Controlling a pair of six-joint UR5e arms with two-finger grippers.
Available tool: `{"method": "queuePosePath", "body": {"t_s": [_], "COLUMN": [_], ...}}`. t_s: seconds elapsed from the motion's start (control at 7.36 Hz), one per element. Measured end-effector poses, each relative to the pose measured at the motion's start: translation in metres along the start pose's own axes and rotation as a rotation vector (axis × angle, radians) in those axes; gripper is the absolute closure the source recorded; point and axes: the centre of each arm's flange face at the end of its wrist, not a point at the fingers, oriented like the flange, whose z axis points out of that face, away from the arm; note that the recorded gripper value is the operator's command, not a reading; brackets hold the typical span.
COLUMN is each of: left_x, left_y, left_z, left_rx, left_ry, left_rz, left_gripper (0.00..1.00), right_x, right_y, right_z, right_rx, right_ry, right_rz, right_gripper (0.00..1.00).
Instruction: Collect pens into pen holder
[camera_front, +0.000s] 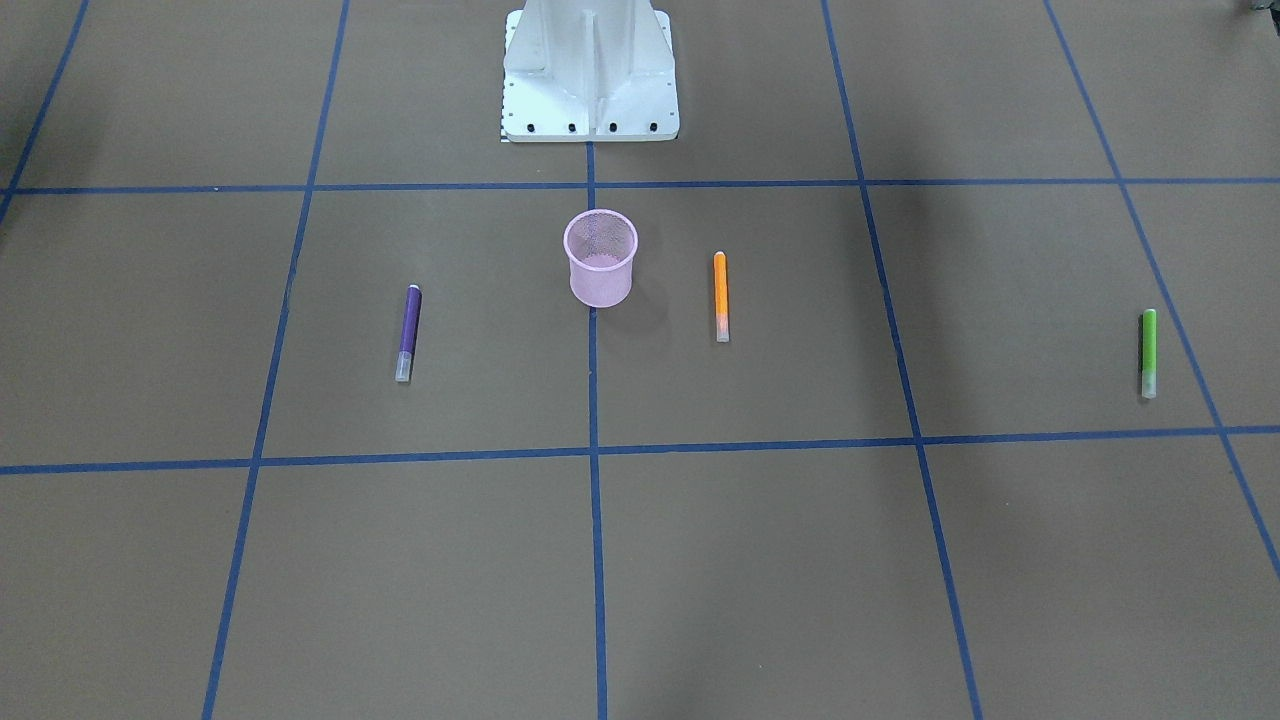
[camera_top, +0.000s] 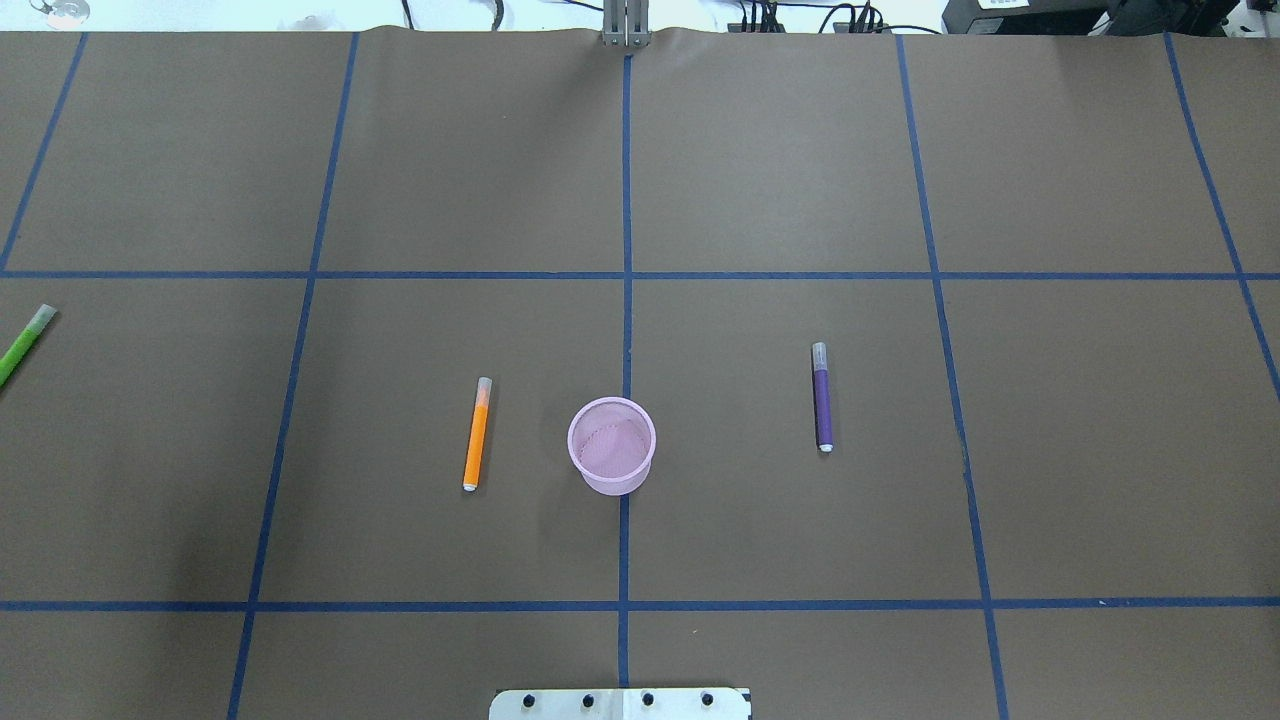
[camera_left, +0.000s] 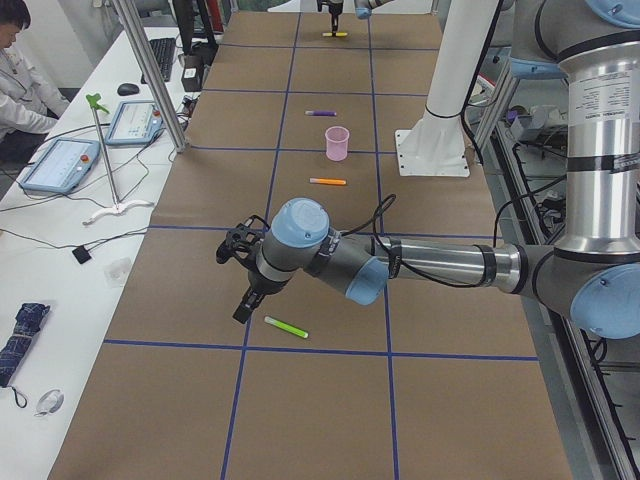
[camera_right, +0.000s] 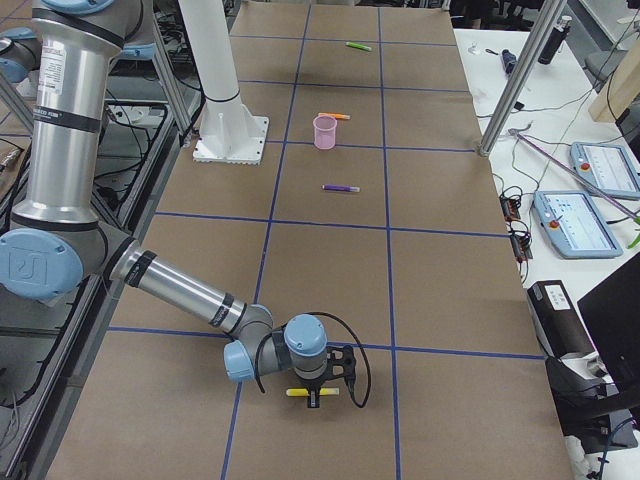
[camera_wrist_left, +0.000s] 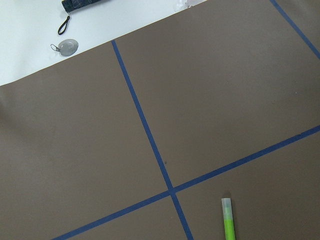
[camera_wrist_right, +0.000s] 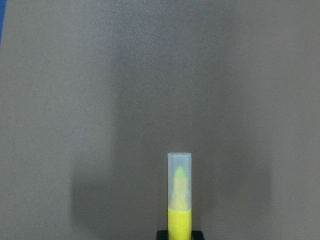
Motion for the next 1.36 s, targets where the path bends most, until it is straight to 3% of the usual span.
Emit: {"method": "queuePosePath", "body": {"t_s": [0.27, 0.54, 0.68, 0.95, 1.22, 1.36], "left_x": [0.003, 0.005, 0.005, 0.008, 0.035, 0.051], "left_y": [0.000, -0.007, -0.011, -0.014, -0.021, -0.025], "left_z": [0.000, -0.001, -0.001, 0.000, 0.022, 0.034], "left_rx": [0.001, 0.008, 0.012, 0.018, -0.008, -0.023], "left_ry": [0.032, 0.043, 0.045, 0.059, 0.105, 0.129], "left_rz": [-0.002, 0.005, 0.010, 0.024, 0.083, 0.113], "left_gripper": [0.00, 0.00, 0.00, 0.00, 0.00, 0.00], "right_x": [-0.029, -0.080, -0.115, -0.207, -0.336, -0.398], "right_y": [-0.039, -0.102, -0.138, -0.193, -0.226, -0.223], "right_z": [-0.028, -0.077, -0.100, -0.130, -0.170, -0.190], "right_rx": [0.081, 0.237, 0.318, 0.416, 0.508, 0.572], "right_ry": [-0.024, -0.064, -0.108, -0.234, -0.373, -0.410], "right_rz": [-0.068, -0.179, -0.255, -0.400, -0.439, -0.448], "right_gripper": [1.00, 1.00, 1.00, 1.00, 1.00, 1.00]}}
